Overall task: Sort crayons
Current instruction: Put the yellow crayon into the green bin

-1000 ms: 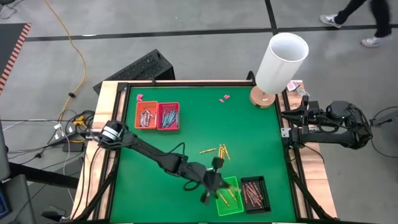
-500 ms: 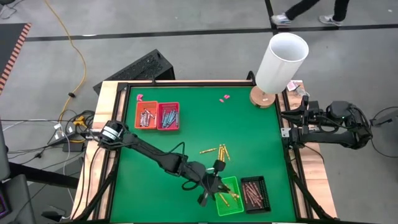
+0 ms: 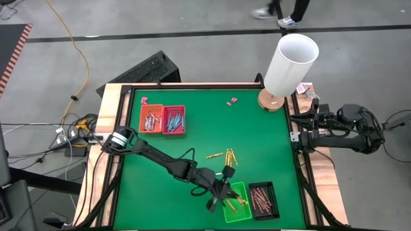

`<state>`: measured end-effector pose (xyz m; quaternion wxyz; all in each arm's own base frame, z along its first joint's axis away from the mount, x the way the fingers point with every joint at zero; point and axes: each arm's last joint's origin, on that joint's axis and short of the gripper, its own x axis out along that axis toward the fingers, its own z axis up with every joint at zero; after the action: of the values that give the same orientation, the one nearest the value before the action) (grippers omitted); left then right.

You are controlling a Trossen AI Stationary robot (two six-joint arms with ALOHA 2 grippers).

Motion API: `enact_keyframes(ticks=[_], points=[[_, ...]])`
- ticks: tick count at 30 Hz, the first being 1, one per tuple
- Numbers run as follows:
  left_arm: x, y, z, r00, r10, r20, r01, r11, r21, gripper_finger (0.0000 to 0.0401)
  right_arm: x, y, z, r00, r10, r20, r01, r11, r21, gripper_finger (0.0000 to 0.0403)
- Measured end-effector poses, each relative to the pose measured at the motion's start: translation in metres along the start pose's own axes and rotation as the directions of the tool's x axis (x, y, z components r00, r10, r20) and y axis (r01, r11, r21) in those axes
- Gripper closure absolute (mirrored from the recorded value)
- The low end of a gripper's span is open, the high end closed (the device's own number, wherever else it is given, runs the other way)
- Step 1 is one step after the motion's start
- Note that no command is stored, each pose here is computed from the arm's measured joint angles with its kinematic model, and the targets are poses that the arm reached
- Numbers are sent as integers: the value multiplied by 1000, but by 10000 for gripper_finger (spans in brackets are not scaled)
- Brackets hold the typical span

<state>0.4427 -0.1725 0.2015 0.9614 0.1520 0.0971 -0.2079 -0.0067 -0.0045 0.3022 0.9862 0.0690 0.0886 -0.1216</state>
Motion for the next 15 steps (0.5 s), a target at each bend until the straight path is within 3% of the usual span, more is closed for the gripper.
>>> enact_keyframes(ticks=[10, 15], points=[[17, -8, -28, 996, -65, -59, 64, 998, -22, 398, 0, 0, 0, 1000, 0, 0, 0, 1000, 0, 335], [21, -7, -28, 998, -12, -61, 12, 1000, 4, 389, 0, 0, 0, 1000, 0, 0, 0, 1000, 0, 335]])
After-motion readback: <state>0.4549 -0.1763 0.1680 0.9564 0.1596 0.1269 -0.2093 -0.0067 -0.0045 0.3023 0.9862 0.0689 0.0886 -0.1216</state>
